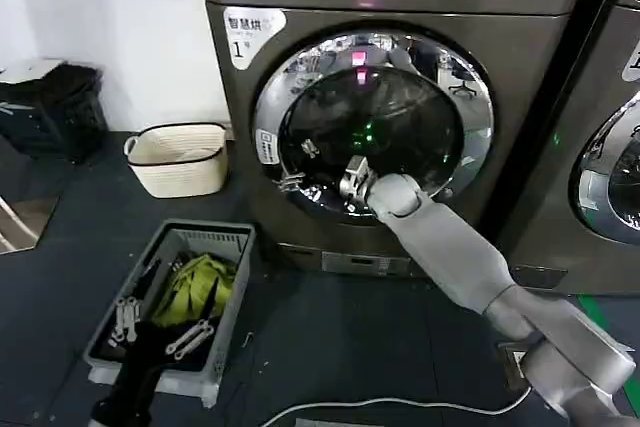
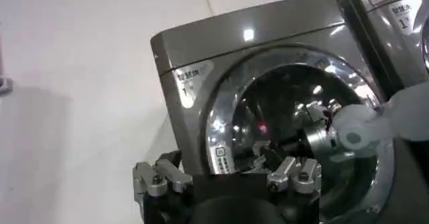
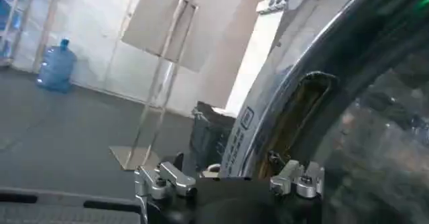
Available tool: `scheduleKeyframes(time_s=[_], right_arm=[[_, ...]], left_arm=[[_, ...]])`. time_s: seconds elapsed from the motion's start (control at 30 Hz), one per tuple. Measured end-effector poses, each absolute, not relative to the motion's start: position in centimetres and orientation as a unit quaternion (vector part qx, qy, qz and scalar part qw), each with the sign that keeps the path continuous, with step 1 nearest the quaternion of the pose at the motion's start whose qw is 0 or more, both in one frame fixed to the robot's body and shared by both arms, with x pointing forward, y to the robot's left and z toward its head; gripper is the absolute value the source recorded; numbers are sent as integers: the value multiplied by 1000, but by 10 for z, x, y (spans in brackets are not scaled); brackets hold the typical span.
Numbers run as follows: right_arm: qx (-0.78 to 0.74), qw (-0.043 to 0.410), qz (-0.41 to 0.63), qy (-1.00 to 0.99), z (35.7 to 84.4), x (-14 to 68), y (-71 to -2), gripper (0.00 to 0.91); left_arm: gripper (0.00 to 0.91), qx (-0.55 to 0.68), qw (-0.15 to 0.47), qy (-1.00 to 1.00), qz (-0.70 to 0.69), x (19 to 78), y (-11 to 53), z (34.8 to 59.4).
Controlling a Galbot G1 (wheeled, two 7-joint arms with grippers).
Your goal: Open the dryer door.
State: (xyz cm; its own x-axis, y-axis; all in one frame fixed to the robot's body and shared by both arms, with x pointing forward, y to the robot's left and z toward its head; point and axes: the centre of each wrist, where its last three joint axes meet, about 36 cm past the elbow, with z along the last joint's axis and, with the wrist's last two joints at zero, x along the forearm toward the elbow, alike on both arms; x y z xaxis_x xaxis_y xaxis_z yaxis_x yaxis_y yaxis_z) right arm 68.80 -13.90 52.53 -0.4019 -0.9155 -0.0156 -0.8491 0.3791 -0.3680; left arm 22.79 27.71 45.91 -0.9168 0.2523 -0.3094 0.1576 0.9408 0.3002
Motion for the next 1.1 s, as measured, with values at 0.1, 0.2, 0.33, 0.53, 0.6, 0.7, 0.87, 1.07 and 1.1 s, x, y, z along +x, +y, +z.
scheduleKeyframes(time_s=[0.1,0.2,0.33,0.53,0.6,0.7,0.87,1.07,1.1], right_arm=[[-551,110,-148,814,527,687,-144,907],[-567,112,-141,804,527,684,-152,907],[-597,112,-125,784,529,678,-162,907],[-645,121,-114,746,538,669,-180,907],[-664,124,-107,730,541,666,-188,907],[-687,126,-101,708,545,661,-196,907],[-712,129,-93,684,556,648,-207,907],[-732,136,-90,661,571,627,-218,907],[-737,139,-92,656,573,623,-221,907]], left_arm=[[907,105,176,969,136,228,277,460],[907,105,176,969,134,228,276,460],[907,105,178,970,131,228,275,462],[907,103,178,970,127,230,276,464],[907,103,179,970,126,231,276,465],[907,100,179,971,127,232,278,466],[907,97,173,971,135,233,283,467],[907,82,170,972,138,238,299,468],[907,79,171,972,138,239,301,469]])
